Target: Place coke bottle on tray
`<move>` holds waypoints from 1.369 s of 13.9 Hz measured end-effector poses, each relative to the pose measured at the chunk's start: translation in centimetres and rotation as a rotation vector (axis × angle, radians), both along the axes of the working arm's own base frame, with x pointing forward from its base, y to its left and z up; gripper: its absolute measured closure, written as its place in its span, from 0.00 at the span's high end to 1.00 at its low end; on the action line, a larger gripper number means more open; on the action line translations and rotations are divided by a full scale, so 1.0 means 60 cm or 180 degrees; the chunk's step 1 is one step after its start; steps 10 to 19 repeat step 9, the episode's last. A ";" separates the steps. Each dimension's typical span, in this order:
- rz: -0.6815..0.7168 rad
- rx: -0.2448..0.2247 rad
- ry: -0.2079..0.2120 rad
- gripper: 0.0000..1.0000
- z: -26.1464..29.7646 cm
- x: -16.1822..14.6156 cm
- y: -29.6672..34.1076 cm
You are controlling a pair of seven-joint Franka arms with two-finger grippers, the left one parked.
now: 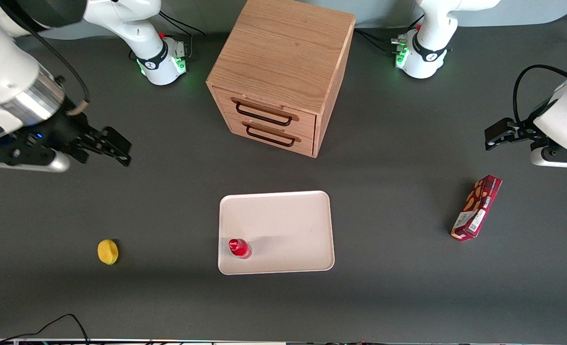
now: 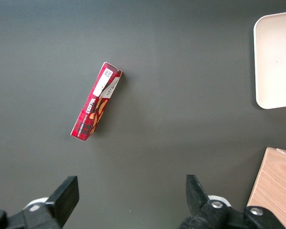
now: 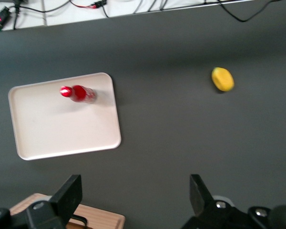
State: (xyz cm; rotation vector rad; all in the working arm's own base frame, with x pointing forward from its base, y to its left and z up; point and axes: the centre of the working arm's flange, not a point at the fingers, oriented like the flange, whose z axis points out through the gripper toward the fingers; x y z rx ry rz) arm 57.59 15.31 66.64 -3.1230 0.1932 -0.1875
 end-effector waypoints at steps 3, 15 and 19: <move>0.0030 -0.0147 -0.0002 1.00 0.022 -0.079 -0.056; -0.0114 -0.0094 -0.0025 1.00 0.033 -0.121 -0.100; -0.0114 -0.0094 -0.0025 1.00 0.033 -0.121 -0.100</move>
